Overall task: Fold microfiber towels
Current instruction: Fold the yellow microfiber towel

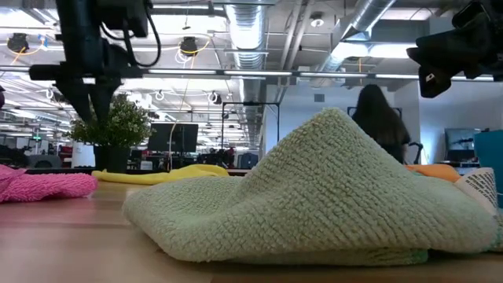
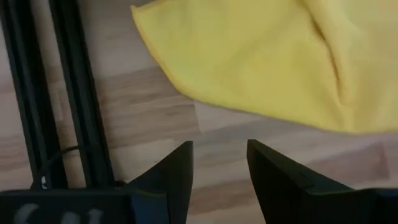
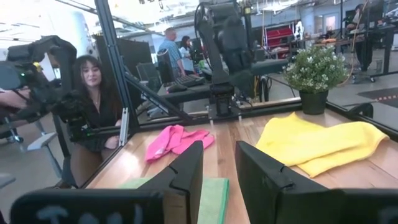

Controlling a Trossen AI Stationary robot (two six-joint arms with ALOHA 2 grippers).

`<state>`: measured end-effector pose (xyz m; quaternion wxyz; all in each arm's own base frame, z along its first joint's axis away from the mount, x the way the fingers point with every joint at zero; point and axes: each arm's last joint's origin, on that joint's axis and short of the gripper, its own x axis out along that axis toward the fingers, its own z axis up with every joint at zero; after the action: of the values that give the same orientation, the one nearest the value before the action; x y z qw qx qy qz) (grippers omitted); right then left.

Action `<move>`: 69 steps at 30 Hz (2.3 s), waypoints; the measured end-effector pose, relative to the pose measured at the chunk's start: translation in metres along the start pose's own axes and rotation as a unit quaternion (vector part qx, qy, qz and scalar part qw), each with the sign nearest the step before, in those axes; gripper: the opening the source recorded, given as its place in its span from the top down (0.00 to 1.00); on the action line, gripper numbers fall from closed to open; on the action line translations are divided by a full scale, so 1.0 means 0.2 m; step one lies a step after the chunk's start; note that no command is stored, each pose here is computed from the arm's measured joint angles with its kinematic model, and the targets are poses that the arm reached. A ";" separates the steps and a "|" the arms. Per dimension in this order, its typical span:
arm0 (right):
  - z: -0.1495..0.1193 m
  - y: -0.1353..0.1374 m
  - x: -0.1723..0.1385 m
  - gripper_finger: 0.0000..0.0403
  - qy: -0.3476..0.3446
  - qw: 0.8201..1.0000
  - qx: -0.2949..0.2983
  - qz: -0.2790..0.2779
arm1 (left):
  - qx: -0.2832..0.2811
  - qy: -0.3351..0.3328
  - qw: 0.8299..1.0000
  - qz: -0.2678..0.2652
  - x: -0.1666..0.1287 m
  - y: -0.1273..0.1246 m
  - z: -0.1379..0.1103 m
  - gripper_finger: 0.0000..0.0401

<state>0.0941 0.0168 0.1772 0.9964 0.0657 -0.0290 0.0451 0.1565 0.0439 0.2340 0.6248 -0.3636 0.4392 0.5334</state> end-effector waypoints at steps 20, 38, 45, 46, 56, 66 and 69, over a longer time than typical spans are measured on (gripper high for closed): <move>0.00 0.00 0.00 0.71 0.003 1.000 0.001 0.002 | 0.006 0.103 0.987 0.120 0.45 -0.11 0.20 0.64; 0.00 0.00 0.00 0.71 0.005 1.000 0.001 0.001 | -0.002 0.152 0.985 0.084 0.56 -0.06 0.30 0.64; 0.00 0.00 0.00 0.71 0.005 1.000 0.001 0.001 | -0.017 0.165 0.982 0.086 0.57 -0.02 0.32 0.64; 0.00 0.00 0.00 0.71 0.005 1.000 0.001 0.001 | -0.016 0.165 0.983 0.085 0.57 -0.02 0.33 0.64; 0.00 0.00 0.00 0.71 0.005 1.000 0.001 0.001 | -0.015 0.146 0.984 0.097 0.57 -0.02 0.33 0.64; 0.00 0.00 0.00 0.71 0.005 1.000 0.001 0.002 | 0.036 0.179 0.975 0.127 0.68 -0.06 0.30 0.65; 0.00 0.00 0.00 0.71 0.005 1.000 0.001 0.003 | 0.047 0.181 0.974 0.128 0.68 -0.07 0.30 0.69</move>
<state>0.0943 0.0171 0.1763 0.9963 0.0667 -0.0238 0.0481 0.1860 0.1443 0.1277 0.4779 -0.3649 0.6124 0.5133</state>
